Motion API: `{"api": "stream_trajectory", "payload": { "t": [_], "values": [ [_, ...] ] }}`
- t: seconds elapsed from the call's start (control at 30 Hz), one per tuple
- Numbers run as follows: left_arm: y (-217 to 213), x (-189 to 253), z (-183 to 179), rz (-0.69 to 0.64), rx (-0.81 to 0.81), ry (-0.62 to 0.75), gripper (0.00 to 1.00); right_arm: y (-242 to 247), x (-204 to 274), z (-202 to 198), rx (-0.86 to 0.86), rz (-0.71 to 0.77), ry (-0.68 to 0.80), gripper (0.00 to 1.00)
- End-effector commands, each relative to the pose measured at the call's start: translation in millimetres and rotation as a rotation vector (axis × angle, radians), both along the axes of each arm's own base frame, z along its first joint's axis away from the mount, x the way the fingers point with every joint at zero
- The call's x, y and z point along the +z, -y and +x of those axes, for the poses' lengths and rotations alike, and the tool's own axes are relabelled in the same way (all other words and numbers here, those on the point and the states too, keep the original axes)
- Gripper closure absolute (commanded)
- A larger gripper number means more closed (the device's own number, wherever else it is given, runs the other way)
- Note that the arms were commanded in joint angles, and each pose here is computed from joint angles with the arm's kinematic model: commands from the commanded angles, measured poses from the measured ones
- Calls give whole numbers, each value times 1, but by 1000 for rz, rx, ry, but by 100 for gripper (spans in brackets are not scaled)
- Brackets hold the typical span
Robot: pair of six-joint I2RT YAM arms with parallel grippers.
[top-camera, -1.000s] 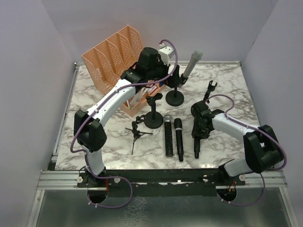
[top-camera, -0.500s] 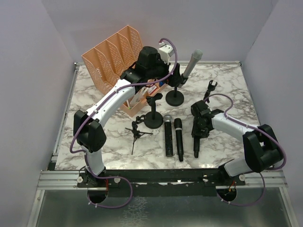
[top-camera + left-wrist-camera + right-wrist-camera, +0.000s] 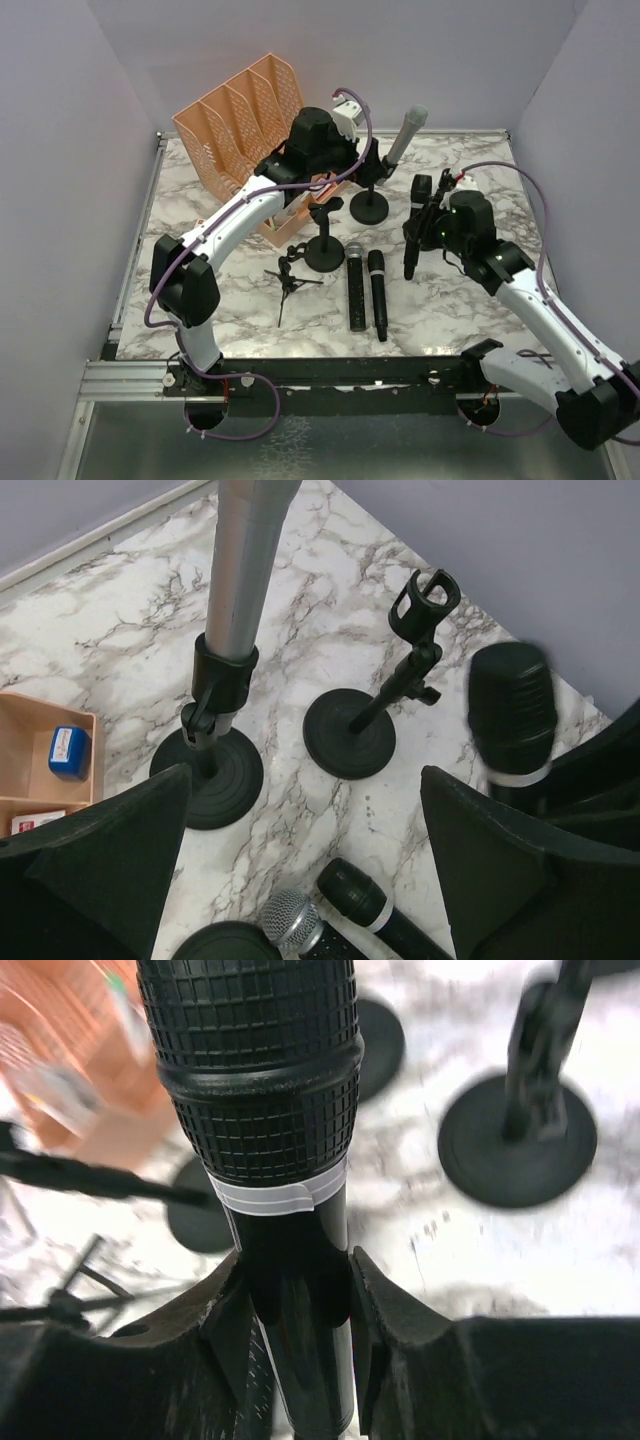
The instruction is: Attach the microphones to the stand
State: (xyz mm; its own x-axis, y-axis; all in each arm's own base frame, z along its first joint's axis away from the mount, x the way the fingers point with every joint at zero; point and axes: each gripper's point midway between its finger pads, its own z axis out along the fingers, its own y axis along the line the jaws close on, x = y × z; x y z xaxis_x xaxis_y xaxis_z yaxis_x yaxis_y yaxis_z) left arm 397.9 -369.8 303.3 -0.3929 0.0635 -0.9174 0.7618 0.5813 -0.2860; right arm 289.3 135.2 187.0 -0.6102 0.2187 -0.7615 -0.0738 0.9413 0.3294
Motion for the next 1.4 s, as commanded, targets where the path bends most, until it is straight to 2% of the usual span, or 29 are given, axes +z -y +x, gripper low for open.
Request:
{"api": "stream_trajectory", "payload": {
  "t": [0.0,0.17,0.27,0.4,0.57,0.77,1.17,1.23,1.37],
  "values": [
    [1,44,-4,-124,25,128,7,13,96,25,-70,25,308,99],
    [17,40,-8,-146,-6,142,7,59,178,48,-312,-78,533,99],
    [37,32,-11,-147,-36,131,8,84,211,62,-442,-182,630,99],
    [74,21,-19,-149,-68,127,8,114,240,79,-610,-254,705,99],
    [119,7,-30,-159,-113,165,8,146,254,96,-729,-244,743,99],
    [155,-18,-30,-159,-166,236,14,160,260,112,-724,-201,804,99],
    [185,-69,-1,-91,-51,229,26,151,260,116,-662,-150,791,99],
    [187,-75,4,-84,-40,244,31,148,255,116,-647,-148,774,99],
    [190,-85,6,-77,-39,242,48,148,252,114,-640,-155,768,99]
  ]
}}
